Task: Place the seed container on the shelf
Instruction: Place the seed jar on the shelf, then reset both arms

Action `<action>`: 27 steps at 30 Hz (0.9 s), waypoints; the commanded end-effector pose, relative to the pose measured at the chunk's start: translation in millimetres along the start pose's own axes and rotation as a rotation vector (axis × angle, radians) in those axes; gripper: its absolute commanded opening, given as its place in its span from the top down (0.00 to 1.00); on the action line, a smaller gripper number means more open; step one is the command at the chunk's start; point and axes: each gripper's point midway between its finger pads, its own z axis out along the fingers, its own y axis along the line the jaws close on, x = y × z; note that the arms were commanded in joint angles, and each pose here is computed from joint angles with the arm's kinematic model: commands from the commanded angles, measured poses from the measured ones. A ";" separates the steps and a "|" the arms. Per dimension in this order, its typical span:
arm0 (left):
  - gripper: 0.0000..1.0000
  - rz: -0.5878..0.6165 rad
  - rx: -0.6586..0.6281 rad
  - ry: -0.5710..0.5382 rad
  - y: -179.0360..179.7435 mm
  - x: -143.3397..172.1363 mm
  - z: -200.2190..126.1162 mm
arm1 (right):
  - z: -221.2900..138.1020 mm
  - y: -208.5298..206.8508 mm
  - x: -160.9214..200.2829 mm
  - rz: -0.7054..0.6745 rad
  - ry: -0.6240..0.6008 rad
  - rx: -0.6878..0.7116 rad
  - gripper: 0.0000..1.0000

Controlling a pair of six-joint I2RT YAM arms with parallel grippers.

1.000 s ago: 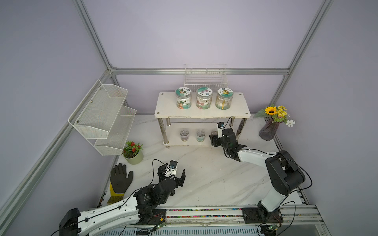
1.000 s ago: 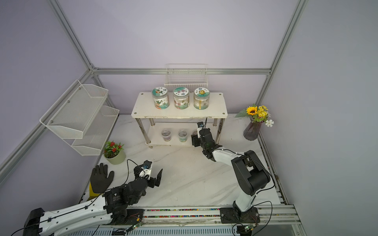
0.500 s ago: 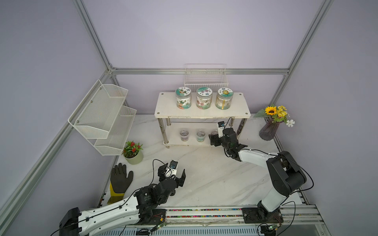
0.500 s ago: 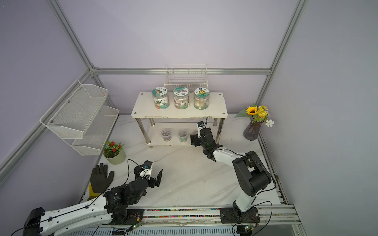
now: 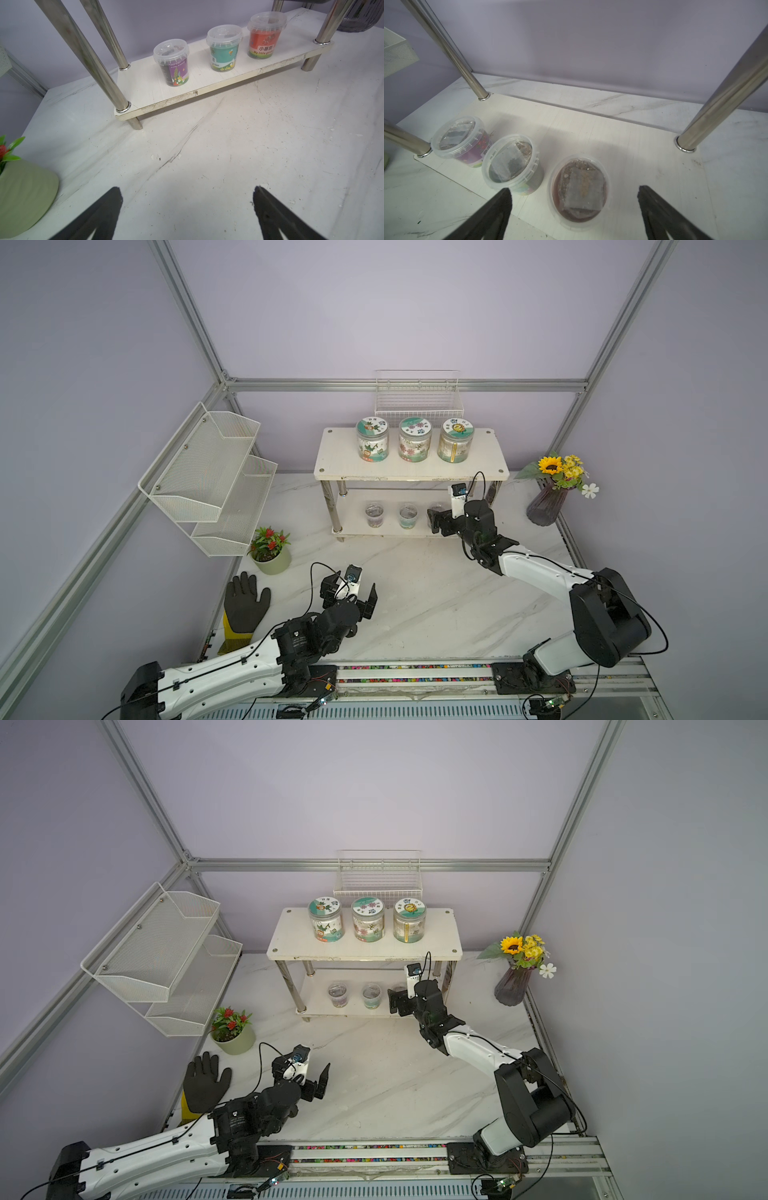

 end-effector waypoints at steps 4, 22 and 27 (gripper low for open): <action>0.00 -0.035 -0.097 -0.004 14.7 -23.3 -3.3 | -30.0 11.0 31.2 0.017 0.046 -0.027 0.03; 0.00 -0.112 -0.434 0.048 87.1 -36.1 -26.5 | -127.3 -13.4 89.5 0.264 0.125 0.124 0.05; 0.00 -0.192 -0.500 0.124 110.4 -22.5 -17.4 | -150.2 -41.3 79.4 0.290 0.072 0.267 0.05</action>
